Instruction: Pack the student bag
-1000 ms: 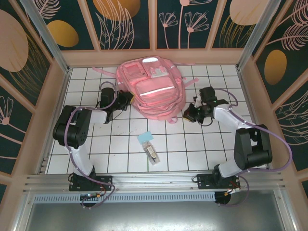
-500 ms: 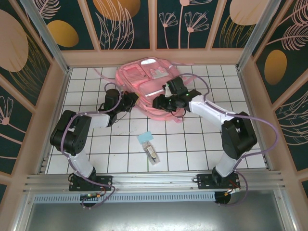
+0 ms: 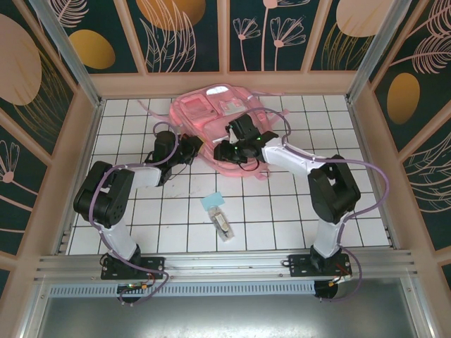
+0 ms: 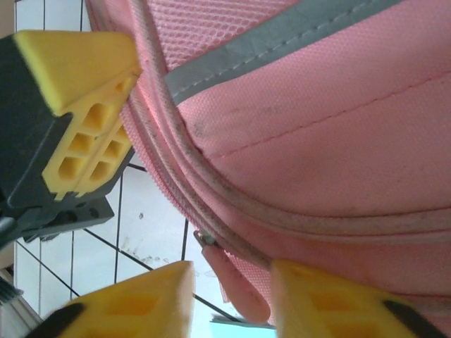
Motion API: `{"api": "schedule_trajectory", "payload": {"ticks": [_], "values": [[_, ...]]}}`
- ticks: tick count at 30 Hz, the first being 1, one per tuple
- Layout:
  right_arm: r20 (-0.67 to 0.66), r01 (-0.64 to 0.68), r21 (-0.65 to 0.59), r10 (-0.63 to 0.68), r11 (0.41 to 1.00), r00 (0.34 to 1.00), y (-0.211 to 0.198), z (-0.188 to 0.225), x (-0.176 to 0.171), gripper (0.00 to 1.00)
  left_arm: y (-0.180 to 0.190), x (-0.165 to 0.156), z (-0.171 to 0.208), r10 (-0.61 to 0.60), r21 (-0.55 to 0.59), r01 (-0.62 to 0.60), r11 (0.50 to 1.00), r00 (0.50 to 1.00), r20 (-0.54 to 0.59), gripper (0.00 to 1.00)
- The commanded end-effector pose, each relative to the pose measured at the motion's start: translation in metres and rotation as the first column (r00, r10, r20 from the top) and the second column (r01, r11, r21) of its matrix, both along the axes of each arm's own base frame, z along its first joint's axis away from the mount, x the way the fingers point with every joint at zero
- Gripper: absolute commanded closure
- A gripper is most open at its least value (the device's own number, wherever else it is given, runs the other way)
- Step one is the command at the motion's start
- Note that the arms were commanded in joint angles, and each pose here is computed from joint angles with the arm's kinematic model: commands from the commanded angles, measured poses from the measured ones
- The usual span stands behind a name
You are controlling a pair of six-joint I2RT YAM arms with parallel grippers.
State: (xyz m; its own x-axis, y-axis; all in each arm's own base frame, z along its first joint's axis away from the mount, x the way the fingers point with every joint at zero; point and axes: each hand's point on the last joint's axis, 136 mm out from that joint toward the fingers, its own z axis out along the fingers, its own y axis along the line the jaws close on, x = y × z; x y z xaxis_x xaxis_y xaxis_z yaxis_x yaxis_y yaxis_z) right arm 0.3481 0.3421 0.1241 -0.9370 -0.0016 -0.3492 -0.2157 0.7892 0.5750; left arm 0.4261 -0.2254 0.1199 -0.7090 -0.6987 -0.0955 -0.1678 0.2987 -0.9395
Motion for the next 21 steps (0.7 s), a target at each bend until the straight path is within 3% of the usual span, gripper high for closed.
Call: {"api": "schedule_trajectory", "payload": {"ticks": [1, 3, 11, 14, 21], "values": [[0.049, -0.002, 0.015, 0.001, 1.000, 0.999, 0.015, 0.009, 0.011, 0.74, -0.010, 0.001, 0.047, -0.022, -0.066, 0.031, 0.997, 0.990, 0.137, 1.00], [0.046, -0.008, 0.006, 0.008, 1.000, 0.999, 0.017, 0.007, 0.009, 0.80, -0.009, 0.000, 0.046, -0.016, -0.069, 0.026, 0.997, 0.990, 0.137, 1.00], [0.027, -0.004, -0.010, 0.004, 1.000, 1.000, 0.017, -0.005, 0.003, 0.82, -0.009, 0.002, 0.050, 0.005, -0.098, 0.009, 0.995, 0.991, 0.135, 1.00], [0.034, 0.013, -0.035, -0.012, 0.999, 0.999, 0.013, -0.008, 0.004, 0.99, -0.008, 0.003, 0.052, 0.009, -0.103, 0.005, 0.995, 0.990, 0.138, 1.00], [-0.003, 0.013, -0.039, -0.013, 0.999, 1.000, -0.002, -0.006, -0.019, 1.00, 0.000, 0.015, 0.047, 0.041, -0.090, -0.029, 0.995, 0.990, 0.132, 1.00]]}}
